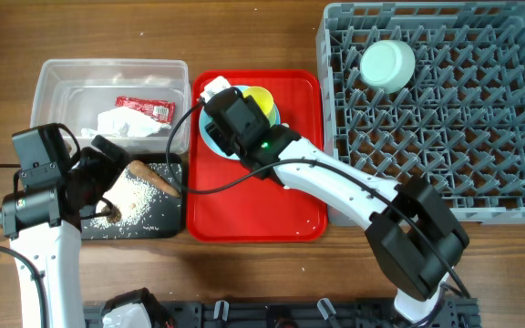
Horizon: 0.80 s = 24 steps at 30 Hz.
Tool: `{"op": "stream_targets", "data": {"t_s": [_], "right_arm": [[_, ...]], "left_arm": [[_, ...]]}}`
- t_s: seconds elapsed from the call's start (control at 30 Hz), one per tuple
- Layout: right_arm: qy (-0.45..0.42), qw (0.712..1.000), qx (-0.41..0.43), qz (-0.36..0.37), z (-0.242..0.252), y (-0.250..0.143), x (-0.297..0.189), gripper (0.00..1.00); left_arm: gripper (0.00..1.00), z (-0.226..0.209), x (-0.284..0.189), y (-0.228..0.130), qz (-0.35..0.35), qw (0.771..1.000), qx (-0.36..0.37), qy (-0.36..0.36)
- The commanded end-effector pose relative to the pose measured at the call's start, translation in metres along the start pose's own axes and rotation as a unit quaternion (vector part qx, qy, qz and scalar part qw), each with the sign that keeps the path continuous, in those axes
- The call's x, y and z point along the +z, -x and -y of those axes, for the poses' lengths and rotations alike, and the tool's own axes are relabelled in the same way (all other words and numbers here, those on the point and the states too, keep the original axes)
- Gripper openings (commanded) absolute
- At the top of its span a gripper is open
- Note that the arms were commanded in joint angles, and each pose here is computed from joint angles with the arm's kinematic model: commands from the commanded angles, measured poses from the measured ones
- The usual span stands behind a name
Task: Sort waste into correct bins and load items into the dishwasher rack
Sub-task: 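Move the right gripper back and grasp the yellow cup on the plate, then carry the yellow cup to the dish rack and set it down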
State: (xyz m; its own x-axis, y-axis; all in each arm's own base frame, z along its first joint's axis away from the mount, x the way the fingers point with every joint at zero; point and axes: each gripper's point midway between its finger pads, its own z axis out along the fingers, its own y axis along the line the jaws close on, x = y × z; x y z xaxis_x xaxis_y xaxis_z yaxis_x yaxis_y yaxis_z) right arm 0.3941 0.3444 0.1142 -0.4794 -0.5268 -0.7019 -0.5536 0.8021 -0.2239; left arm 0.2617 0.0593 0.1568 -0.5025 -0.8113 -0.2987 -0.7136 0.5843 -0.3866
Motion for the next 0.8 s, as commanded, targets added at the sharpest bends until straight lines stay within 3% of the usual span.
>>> {"op": "stream_targets", "data": {"t_s": [0.0, 0.1, 0.37, 0.47, 0.67, 0.77], "right_arm": [[-0.045, 0.998, -0.053, 0.004, 0.019, 0.002, 0.004, 0.59], [-0.001, 0.999, -0.046, -0.006, 0.014, -0.005, 0.011, 0.48], [0.038, 0.997, -0.048, -0.038, 0.002, -0.030, 0.032, 0.45], [0.039, 0.996, -0.052, -0.054, 0.002, -0.038, 0.031, 0.31], [0.025, 0.997, -0.052, -0.055, 0.007, -0.038, 0.031, 0.19], [0.026, 0.999, -0.013, -0.030, 0.015, -0.020, 0.022, 0.04]], "left_arm": [[1.00, 0.000, -0.001, 0.001, 0.001, 1.000, -0.002, -0.003], [1.00, 0.000, -0.001, 0.001, 0.001, 1.000, -0.002, -0.003], [1.00, 0.000, -0.001, 0.001, 0.001, 1.000, -0.002, -0.003], [1.00, 0.000, -0.001, 0.001, 0.001, 1.000, -0.002, -0.003], [1.00, 0.000, -0.001, 0.001, 0.001, 1.000, -0.002, -0.003], [1.00, 0.000, -0.001, 0.001, 0.001, 1.000, -0.002, -0.003]]}}
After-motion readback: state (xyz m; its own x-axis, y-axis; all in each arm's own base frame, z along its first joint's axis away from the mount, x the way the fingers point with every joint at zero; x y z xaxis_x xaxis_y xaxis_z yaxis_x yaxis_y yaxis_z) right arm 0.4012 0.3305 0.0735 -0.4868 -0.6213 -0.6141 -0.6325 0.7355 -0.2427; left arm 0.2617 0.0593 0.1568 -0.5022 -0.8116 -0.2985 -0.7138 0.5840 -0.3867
